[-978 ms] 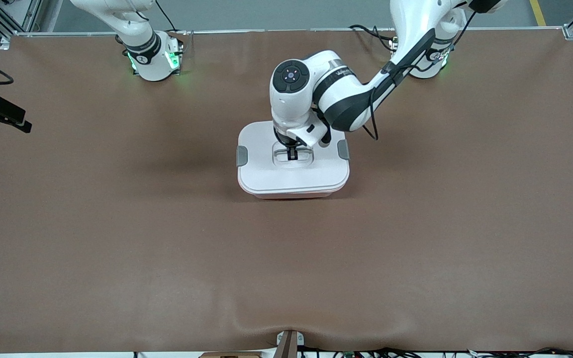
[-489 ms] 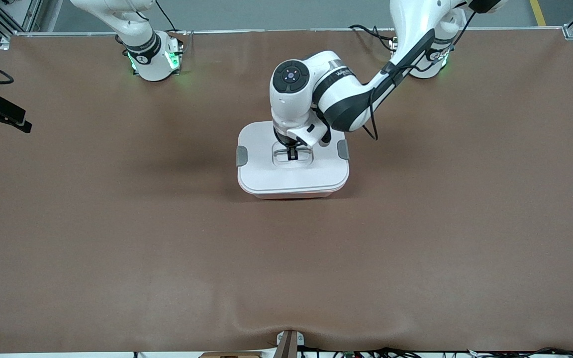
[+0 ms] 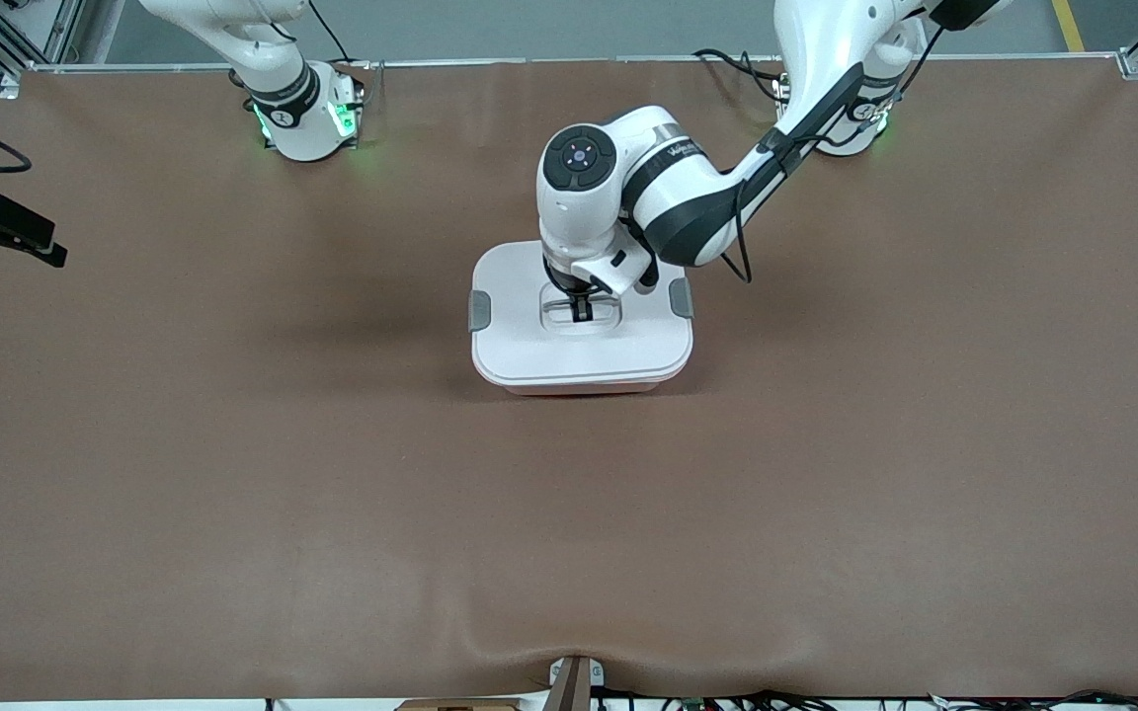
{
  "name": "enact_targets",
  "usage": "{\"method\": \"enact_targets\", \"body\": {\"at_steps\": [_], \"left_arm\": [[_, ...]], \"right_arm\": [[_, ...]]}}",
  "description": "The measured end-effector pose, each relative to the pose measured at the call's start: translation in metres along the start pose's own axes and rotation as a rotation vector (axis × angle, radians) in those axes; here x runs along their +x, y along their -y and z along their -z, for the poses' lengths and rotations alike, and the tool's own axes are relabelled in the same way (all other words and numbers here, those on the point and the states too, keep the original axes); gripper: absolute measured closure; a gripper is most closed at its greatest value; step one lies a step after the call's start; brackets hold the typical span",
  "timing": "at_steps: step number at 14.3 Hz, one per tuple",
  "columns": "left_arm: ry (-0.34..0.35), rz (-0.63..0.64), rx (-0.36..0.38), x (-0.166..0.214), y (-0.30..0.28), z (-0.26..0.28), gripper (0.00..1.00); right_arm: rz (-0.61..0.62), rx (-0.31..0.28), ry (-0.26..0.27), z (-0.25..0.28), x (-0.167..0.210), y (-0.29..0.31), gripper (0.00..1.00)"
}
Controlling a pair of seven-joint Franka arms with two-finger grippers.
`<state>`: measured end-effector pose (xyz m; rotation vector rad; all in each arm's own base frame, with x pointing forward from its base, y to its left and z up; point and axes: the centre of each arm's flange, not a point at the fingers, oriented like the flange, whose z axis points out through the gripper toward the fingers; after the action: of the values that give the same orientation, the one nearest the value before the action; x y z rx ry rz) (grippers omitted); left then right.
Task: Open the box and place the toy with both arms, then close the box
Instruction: 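Press the lid down and release the handle with the left gripper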
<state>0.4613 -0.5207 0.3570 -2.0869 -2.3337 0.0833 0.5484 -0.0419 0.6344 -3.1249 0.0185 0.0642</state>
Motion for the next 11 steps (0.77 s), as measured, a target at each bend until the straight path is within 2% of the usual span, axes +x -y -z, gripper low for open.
{"method": "enact_targets", "body": {"at_steps": [3, 7, 11], "left_arm": [[0.005, 0.006, -0.002, 0.000, -0.002, -0.001, 0.93], [0.014, 0.019, -0.006, 0.000, -0.005, -0.002, 0.93], [0.015, 0.019, -0.007, 0.000, -0.006, -0.002, 0.93]], "right_arm": [[0.022, -0.001, 0.002, -0.001, 0.000, -0.002, 0.00], [0.043, 0.010, -0.002, 0.001, -0.003, -0.034, 0.00], [0.053, 0.013, 0.000, 0.000, -0.002, -0.032, 0.00]]}}
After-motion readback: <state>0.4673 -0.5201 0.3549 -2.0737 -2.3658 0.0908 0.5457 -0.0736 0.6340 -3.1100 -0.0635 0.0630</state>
